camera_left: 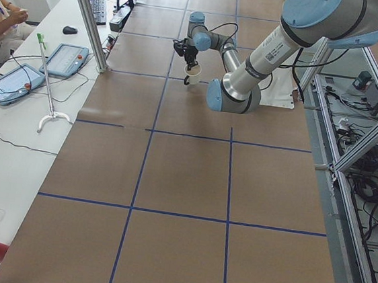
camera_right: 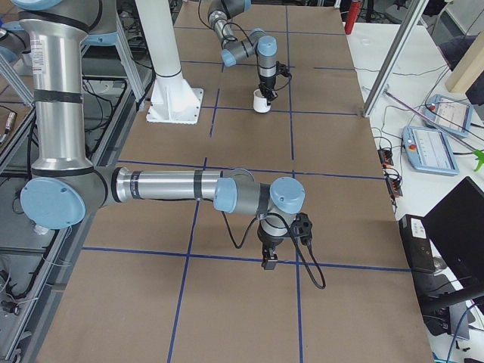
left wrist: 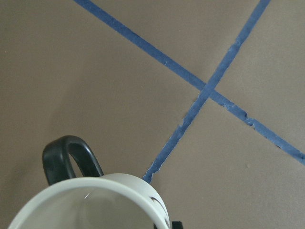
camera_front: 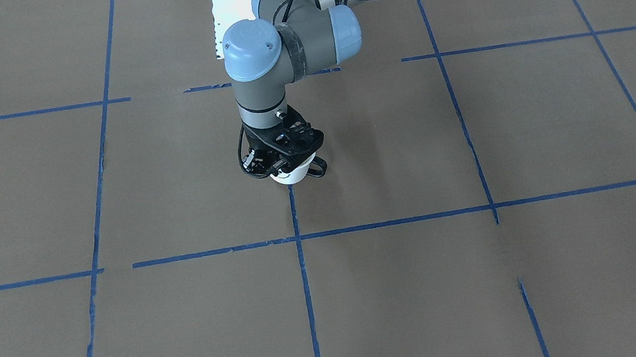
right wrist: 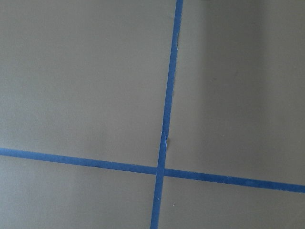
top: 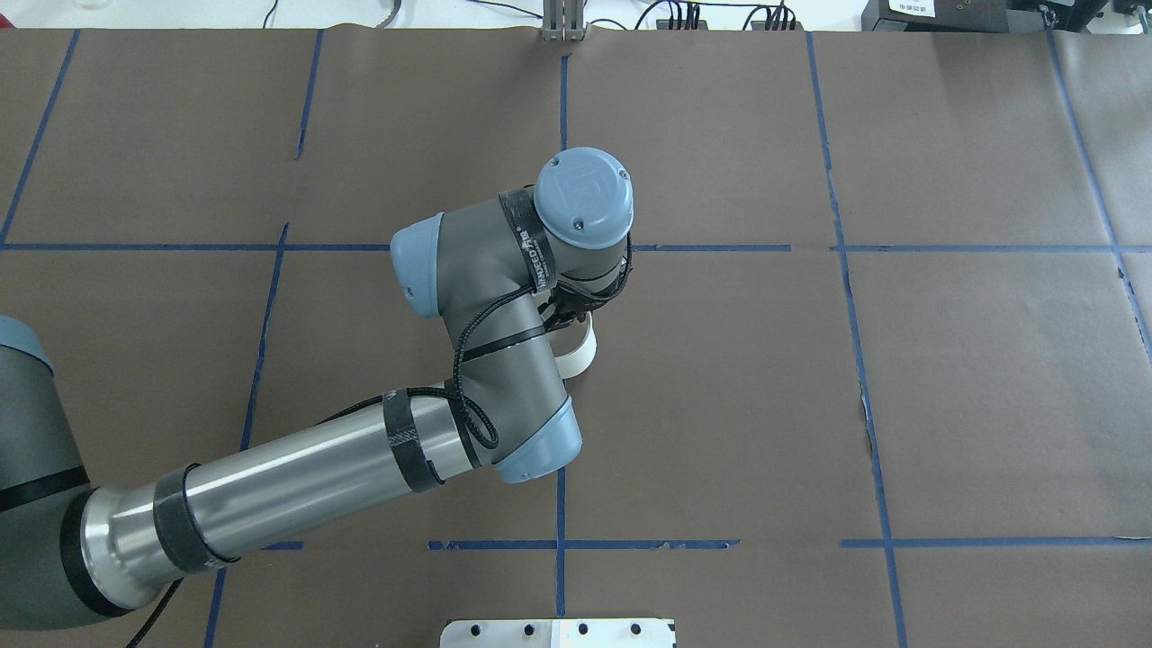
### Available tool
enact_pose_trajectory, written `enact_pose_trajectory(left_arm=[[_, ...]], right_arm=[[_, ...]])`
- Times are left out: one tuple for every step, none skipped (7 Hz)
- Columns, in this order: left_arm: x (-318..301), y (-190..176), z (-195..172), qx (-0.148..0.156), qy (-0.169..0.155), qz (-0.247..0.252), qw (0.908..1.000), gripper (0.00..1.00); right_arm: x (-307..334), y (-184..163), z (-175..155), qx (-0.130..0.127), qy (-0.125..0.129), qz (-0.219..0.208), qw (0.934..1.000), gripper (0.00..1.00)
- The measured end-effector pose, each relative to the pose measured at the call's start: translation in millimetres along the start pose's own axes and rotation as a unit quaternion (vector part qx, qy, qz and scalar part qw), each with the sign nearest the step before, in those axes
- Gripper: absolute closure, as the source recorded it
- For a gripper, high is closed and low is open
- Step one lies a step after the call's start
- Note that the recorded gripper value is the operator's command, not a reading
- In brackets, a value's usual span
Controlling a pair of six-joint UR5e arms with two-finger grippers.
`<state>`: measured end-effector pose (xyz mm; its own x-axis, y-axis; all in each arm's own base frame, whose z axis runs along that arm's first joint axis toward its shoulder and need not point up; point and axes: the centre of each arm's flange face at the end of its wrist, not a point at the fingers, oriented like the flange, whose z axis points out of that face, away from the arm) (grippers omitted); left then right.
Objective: Flip mug
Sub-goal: 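Rotate the left wrist to turn the mug opening upward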
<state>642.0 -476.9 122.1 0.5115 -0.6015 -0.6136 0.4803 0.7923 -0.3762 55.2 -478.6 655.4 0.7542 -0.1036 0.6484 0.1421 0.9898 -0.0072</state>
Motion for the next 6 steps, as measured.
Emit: enact_pose_trajectory(left_arm=[[6.3, 4.9, 1.9, 0.006, -0.012, -0.004, 0.9999, 1.00], [10.9, 7.6, 1.1, 0.012, -0.018, -0.006, 0.9998, 1.00], [15.5, 8.5, -2.2, 0.022, -0.020, -0.008, 0.9995, 1.00], [19.5, 9.7, -5.4, 0.032, -0.023, -0.008, 0.9992, 1.00], [21.7, 10.9, -5.7, 0.039, -0.028, -0.009, 0.9988, 1.00], [22.8, 13.8, -1.9, 0.048, -0.032, -0.008, 0.9983, 1.00]], right_arm=[[0.0, 0.0, 0.0, 0.000, 0.000, 0.000, 1.0000, 0.00], [0.0, 0.0, 0.0, 0.000, 0.000, 0.000, 1.0000, 0.00], [0.0, 0.0, 0.0, 0.000, 0.000, 0.000, 1.0000, 0.00], [0.0, 0.0, 0.0, 0.000, 0.000, 0.000, 1.0000, 0.00], [0.0, 0.0, 0.0, 0.000, 0.000, 0.000, 1.0000, 0.00], [0.0, 0.0, 0.0, 0.000, 0.000, 0.000, 1.0000, 0.00]])
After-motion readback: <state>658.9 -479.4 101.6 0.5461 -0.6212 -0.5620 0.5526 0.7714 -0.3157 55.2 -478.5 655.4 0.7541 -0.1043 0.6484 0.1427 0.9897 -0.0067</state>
